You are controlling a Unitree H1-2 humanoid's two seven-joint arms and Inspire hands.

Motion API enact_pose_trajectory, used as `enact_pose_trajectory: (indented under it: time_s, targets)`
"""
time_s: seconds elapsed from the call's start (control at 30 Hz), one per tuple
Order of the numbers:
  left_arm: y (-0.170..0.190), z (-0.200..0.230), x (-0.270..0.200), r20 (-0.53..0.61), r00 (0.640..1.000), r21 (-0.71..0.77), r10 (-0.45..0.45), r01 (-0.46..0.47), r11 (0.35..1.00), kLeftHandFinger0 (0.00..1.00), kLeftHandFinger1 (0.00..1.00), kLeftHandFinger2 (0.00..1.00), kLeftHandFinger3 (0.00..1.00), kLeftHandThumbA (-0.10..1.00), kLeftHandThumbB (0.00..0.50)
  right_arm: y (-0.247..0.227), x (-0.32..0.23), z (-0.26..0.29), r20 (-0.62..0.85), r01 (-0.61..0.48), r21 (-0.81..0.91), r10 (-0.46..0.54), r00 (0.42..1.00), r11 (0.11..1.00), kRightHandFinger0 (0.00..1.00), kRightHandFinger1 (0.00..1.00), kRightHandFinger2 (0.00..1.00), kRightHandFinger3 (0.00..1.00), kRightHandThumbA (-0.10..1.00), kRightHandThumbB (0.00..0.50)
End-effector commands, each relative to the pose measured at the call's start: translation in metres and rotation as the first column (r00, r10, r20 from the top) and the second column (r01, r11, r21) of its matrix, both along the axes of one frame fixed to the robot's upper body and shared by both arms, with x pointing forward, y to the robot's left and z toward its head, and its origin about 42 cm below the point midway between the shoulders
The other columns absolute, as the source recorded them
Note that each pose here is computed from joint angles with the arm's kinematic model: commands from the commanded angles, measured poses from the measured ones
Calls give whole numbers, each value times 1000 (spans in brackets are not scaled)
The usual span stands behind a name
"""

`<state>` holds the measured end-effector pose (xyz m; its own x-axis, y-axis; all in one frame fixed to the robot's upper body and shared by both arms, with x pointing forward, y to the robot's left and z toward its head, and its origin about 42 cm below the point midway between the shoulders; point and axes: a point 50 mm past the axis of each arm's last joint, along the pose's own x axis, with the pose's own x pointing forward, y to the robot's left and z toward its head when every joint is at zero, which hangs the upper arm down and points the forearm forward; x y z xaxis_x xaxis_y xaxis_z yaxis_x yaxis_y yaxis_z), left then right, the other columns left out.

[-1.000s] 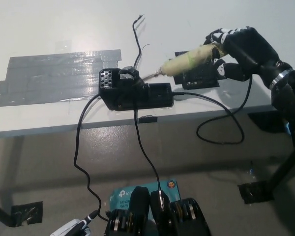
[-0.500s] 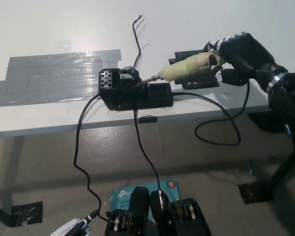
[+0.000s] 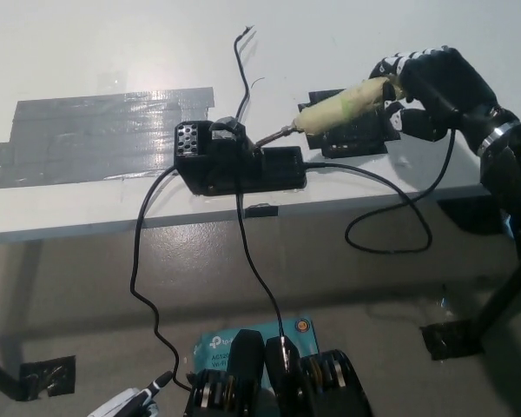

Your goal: The robot uses its right hand to grab and lift the soldering gun kept on the middle of the table and puts it in its base

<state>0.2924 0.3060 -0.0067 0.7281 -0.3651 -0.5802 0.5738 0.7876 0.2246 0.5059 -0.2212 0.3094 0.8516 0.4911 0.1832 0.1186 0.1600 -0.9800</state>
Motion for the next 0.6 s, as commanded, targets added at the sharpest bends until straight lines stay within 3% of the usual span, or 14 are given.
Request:
enact_pose_trajectory:
  time_s: [0.0, 0.07, 0.13, 0.17, 0.23, 0.3, 0.37, 0.4, 0.43, 0.47, 0.5, 0.57]
  targets:
    - [5, 5, 2, 18, 1000, 4, 7, -8, 1000, 0, 2, 0, 0, 1000, 500, 0, 9, 49, 155, -5, 47, -2, 988, 999, 0, 296, 590, 385, -100, 55]
    - [5, 4, 0, 25, 1000, -13, -2, 2, 1000, 4, 22, 0, 0, 1000, 500, 0, 10, 48, 167, -9, 50, 1, 986, 999, 0, 269, 558, 342, -100, 2]
    - [4, 4, -3, 21, 1000, -9, -1, 1, 1000, 0, 11, 0, 0, 1000, 500, 0, 9, 47, 180, -8, 55, -2, 984, 998, 0, 273, 552, 321, -100, 0]
    - [4, 5, -3, 20, 1000, -6, -6, 6, 1000, 0, 22, 3, 0, 1000, 500, 1, 9, 49, 196, -2, 45, -7, 981, 999, 106, 383, 624, 349, -100, 0]
    - [2, 5, -3, 26, 1000, -3, 1, 0, 1000, 0, 0, 0, 0, 1000, 500, 5, 9, 53, 197, 13, 46, -22, 980, 999, 1, 316, 542, 221, -100, 0]
    - [2, 4, -2, 33, 999, 3, -3, 2, 1000, 0, 0, 0, 0, 1000, 500, 14, 10, 57, 177, 34, 89, -50, 983, 995, 0, 161, 445, 175, -100, 21]
    - [0, 4, -2, 36, 999, 10, -5, 4, 1000, 0, 0, 0, 0, 1000, 500, 20, 11, 59, 182, 56, 73, -68, 981, 996, 0, 95, 507, 220, -100, 18]
    - [0, 4, -1, 36, 999, 10, -6, 6, 1000, 0, 0, 0, 0, 1000, 500, 20, 11, 59, 183, 57, 72, -70, 981, 996, 0, 103, 565, 291, -100, 2]
    - [0, 3, -1, 37, 999, 7, -6, 6, 1000, 0, 0, 0, 0, 1000, 500, 26, 11, 60, 191, 74, 58, -84, 978, 996, 0, 70, 529, 398, -100, 17]
    - [0, 3, -1, 34, 999, 6, 0, -1, 1000, 0, 0, 0, 0, 1000, 500, 30, 12, 59, 203, 79, 57, -89, 975, 995, 0, 29, 475, 401, -100, 4]
    - [0, 3, -2, 29, 1000, 9, -1, 1, 1000, 0, 0, 1, 0, 1000, 500, 34, 12, 60, 204, 90, 58, -100, 974, 994, 0, 60, 507, 471, -100, 30]
    - [0, 4, -2, 30, 1000, 7, 2, -2, 1000, 0, 0, 0, 0, 1000, 500, 39, 12, 60, 213, 95, 57, -105, 971, 994, 0, 43, 443, 375, -100, 1]
